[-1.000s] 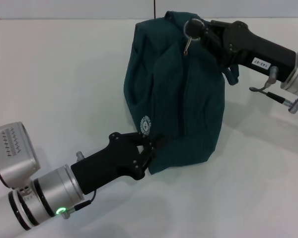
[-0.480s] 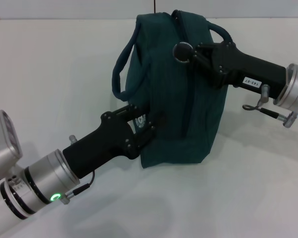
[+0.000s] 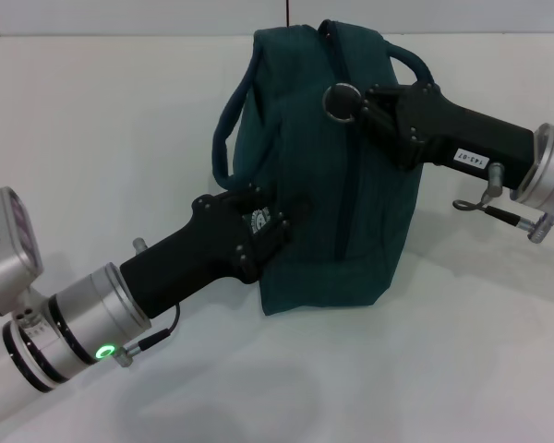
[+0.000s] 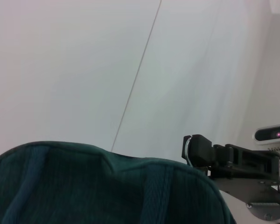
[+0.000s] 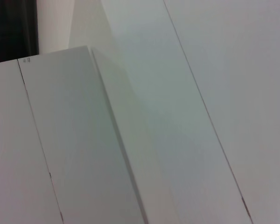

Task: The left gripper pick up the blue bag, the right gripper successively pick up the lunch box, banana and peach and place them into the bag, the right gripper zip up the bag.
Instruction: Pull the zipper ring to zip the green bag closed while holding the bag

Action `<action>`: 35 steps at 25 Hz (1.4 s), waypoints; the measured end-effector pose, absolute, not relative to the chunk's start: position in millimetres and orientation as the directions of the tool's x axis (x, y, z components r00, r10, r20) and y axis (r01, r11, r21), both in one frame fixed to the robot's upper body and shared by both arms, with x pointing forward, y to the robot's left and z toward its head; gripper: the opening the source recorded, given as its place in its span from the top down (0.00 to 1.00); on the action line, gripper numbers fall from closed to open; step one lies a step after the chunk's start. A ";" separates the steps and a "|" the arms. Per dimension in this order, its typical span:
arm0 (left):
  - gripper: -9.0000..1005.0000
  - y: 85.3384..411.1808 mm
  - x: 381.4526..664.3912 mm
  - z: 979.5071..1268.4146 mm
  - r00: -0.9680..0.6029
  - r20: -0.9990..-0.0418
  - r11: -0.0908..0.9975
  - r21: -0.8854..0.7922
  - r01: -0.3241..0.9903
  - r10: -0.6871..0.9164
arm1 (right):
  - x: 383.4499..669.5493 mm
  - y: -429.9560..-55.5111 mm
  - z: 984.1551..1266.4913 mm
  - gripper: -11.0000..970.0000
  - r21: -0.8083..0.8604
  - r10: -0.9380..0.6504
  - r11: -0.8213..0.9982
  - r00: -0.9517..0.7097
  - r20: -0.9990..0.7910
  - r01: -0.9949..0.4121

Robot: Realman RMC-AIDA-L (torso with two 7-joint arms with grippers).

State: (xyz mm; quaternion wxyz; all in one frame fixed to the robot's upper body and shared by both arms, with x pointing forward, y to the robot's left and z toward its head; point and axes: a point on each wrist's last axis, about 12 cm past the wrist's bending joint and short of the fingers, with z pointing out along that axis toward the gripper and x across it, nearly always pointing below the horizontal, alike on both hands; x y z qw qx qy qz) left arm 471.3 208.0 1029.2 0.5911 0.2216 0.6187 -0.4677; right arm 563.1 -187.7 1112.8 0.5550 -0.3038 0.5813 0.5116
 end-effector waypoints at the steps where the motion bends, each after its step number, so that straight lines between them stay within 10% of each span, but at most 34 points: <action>1: 0.57 207.8 471.2 1029.1 -0.203 -0.939 0.463 -0.316 0.828 -0.278 | 563.1 -187.7 1112.8 0.98 0.258 0.215 0.292 -0.199 -0.956 -0.921; 13: 0.94 214.2 467.7 1027.9 -0.195 -0.957 0.429 -0.272 0.862 -0.215 | 555.0 -189.5 1112.2 0.98 0.269 0.242 0.259 -0.207 -0.948 -0.928; 35: 0.86 242.2 455.5 1029.1 -0.149 -0.967 0.462 -0.231 0.856 -0.209 | 565.3 -201.0 1110.2 0.98 0.296 0.277 0.360 -0.201 -0.940 -0.885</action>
